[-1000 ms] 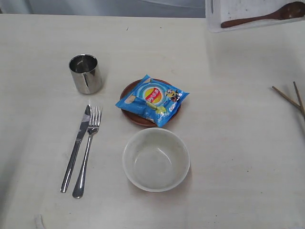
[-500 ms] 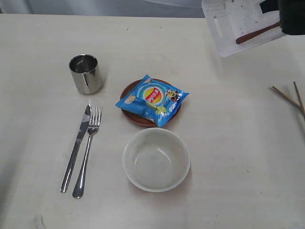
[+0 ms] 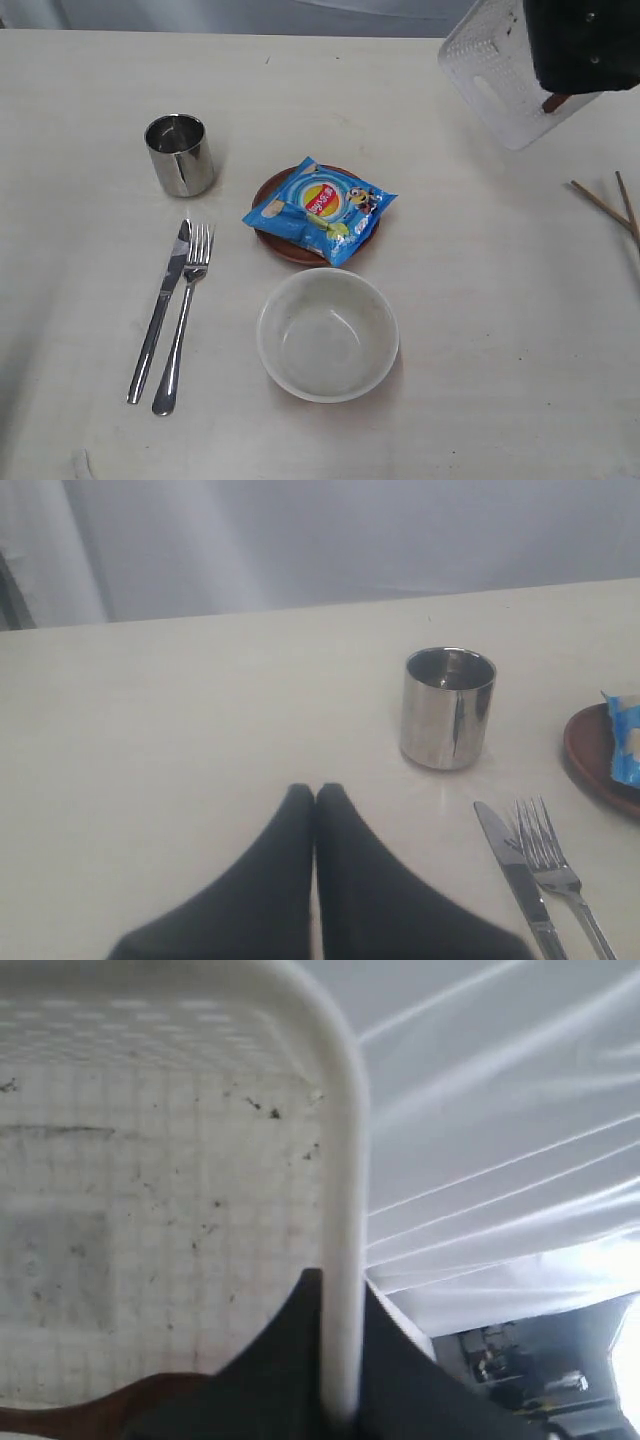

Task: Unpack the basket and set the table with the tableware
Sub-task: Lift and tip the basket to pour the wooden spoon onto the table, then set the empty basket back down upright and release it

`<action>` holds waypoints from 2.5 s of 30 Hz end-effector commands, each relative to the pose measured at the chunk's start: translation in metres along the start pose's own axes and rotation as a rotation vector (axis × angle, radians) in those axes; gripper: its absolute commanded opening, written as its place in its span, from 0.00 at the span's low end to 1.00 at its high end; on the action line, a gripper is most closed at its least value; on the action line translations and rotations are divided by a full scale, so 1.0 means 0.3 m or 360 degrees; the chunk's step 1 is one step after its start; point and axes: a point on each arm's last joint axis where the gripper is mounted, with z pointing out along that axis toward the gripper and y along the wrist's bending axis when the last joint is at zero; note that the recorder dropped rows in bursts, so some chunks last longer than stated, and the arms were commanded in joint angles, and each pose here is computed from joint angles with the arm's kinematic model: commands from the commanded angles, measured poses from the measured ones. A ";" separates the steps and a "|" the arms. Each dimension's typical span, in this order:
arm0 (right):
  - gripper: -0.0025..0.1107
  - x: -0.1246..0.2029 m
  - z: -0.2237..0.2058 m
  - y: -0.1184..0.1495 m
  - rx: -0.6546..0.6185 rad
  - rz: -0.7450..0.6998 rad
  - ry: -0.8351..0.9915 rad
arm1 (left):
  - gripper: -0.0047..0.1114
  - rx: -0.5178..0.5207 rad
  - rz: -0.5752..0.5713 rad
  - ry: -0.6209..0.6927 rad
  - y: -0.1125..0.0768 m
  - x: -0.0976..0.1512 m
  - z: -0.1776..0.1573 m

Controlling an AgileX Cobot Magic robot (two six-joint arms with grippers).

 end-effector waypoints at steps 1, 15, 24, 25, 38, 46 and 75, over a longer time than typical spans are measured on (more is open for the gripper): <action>0.02 -0.023 -0.023 0.047 0.0021 -0.0354 -0.0036 | 0.04 0.0010 -0.0008 -0.0013 -0.001 0.000 0.000; 0.02 -0.014 0.004 0.192 -0.0032 -0.0753 0.0006 | 0.04 0.0010 -0.0008 -0.0013 -0.001 0.000 0.000; 0.02 -0.017 0.004 0.196 -0.0054 -0.0707 -0.0011 | 0.04 0.0010 -0.0008 -0.0013 -0.001 0.000 0.000; 0.02 -0.018 0.004 0.197 -0.0057 -0.0703 -0.0014 | 0.04 0.0010 -0.0008 -0.0013 -0.001 0.000 0.000; 0.02 -0.046 0.118 0.060 0.0107 -0.0553 0.0140 | 0.04 0.0010 -0.0008 -0.0013 -0.001 0.000 0.000; 0.02 -0.132 0.131 0.002 0.0088 -0.0361 0.0015 | 0.04 0.0010 -0.0008 -0.0013 -0.001 0.000 0.000; 0.02 -0.083 0.286 0.320 -0.1528 0.1236 0.0837 | 0.04 0.0010 -0.0008 -0.0013 -0.001 0.000 0.000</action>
